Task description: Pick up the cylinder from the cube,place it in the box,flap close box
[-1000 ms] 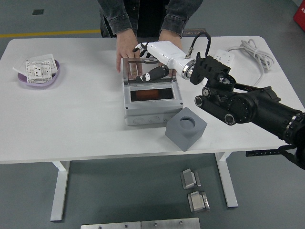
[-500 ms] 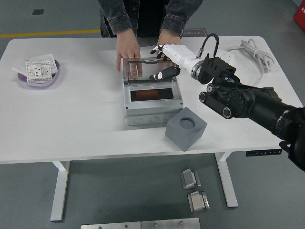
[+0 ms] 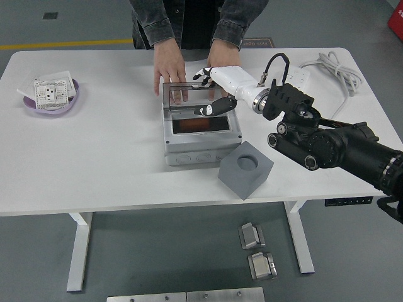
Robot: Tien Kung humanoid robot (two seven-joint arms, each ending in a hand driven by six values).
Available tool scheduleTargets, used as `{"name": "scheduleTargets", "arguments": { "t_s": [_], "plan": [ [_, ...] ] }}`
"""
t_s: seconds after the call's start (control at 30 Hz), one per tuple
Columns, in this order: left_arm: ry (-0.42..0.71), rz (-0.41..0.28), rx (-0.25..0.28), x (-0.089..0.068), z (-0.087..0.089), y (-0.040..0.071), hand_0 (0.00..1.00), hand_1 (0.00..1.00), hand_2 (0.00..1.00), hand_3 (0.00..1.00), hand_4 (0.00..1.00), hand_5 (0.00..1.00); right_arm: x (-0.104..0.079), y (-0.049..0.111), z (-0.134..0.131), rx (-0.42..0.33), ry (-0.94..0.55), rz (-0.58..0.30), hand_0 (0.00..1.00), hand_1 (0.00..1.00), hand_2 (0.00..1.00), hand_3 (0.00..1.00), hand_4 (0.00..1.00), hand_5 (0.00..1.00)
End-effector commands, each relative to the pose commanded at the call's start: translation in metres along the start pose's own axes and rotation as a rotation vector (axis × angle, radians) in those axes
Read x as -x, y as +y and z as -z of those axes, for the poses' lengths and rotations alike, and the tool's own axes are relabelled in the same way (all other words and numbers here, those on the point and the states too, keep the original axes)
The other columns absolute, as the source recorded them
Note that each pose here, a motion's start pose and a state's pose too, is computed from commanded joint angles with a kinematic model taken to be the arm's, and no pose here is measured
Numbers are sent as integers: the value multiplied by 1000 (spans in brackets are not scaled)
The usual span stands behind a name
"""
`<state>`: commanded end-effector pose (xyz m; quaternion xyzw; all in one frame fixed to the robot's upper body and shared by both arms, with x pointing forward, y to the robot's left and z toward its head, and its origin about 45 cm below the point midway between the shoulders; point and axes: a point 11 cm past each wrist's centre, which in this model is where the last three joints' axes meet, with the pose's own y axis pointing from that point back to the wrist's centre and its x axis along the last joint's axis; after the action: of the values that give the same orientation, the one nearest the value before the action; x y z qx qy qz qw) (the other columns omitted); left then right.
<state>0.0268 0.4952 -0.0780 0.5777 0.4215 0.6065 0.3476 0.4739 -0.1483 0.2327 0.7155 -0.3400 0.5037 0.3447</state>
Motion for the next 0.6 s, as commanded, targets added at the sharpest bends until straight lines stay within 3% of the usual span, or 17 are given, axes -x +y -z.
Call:
{"name": "scheduleTargets", "arguments": {
  "t_s": [0.33, 0.6],
  "plan": [
    [8, 6, -5, 3, 4, -1, 716, 690, 570, 770, 763, 324, 24, 17, 23, -77, 112, 80, 690, 638, 714, 834, 950, 438],
    [12, 9, -15, 5, 9, -2, 716, 690, 569, 769, 762, 323, 27, 31, 41, -127, 162, 96, 690, 649, 725, 852, 949, 440]
  ]
}}
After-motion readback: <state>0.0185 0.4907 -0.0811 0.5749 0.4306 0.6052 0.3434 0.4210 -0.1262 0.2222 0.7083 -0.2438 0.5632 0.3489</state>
